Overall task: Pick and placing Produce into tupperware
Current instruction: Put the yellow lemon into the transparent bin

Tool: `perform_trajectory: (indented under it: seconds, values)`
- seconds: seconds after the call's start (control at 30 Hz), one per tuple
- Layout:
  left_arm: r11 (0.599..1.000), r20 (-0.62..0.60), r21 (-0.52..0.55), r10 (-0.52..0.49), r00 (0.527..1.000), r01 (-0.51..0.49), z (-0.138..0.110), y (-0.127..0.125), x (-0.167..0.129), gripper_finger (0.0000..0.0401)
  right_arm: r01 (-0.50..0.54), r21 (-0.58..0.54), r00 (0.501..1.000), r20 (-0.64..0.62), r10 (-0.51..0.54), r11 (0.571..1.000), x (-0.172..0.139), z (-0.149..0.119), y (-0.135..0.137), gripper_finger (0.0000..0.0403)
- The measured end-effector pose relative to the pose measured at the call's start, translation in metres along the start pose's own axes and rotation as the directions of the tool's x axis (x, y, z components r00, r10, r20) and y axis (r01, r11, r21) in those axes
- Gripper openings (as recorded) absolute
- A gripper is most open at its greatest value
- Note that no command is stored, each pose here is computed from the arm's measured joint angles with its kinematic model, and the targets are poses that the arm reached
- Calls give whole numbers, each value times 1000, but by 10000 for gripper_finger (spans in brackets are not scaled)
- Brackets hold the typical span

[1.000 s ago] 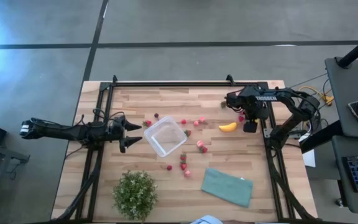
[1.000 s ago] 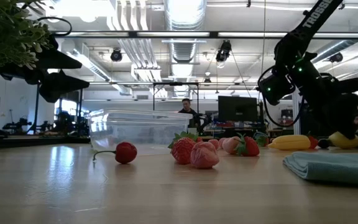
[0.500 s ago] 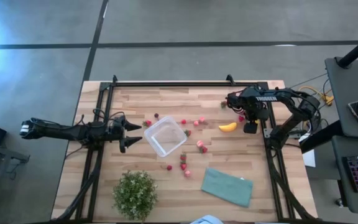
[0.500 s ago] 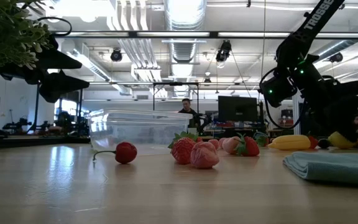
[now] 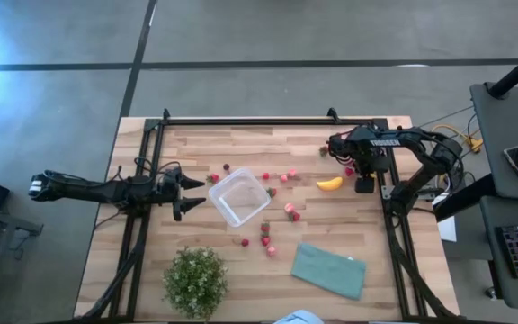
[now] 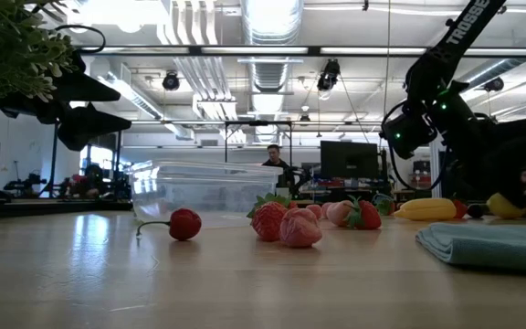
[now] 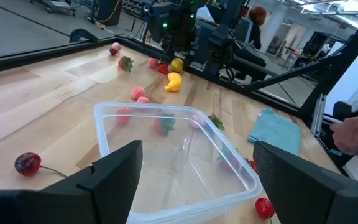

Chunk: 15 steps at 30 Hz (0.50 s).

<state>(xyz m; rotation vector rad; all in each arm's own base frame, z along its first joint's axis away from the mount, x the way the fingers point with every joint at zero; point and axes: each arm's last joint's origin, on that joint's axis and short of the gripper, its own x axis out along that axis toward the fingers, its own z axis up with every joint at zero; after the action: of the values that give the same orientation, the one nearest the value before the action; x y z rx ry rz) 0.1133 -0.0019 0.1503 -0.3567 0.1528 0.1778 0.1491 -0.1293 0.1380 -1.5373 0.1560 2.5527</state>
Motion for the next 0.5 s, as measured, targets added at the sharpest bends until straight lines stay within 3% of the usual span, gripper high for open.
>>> perform_trajectory:
  seconds: [0.2, 0.5]
  values:
    - [1000, -1, 0, 0, 1000, 0, 0, 0, 0, 293, -6, -29, 1000, 5, 7, 1000, 1, 0, 0, 188]
    - [1000, 0, 0, 0, 1000, 0, 0, 0, 0, 293, -10, -41, 1000, 4, 10, 999, 1, 0, 0, 191]
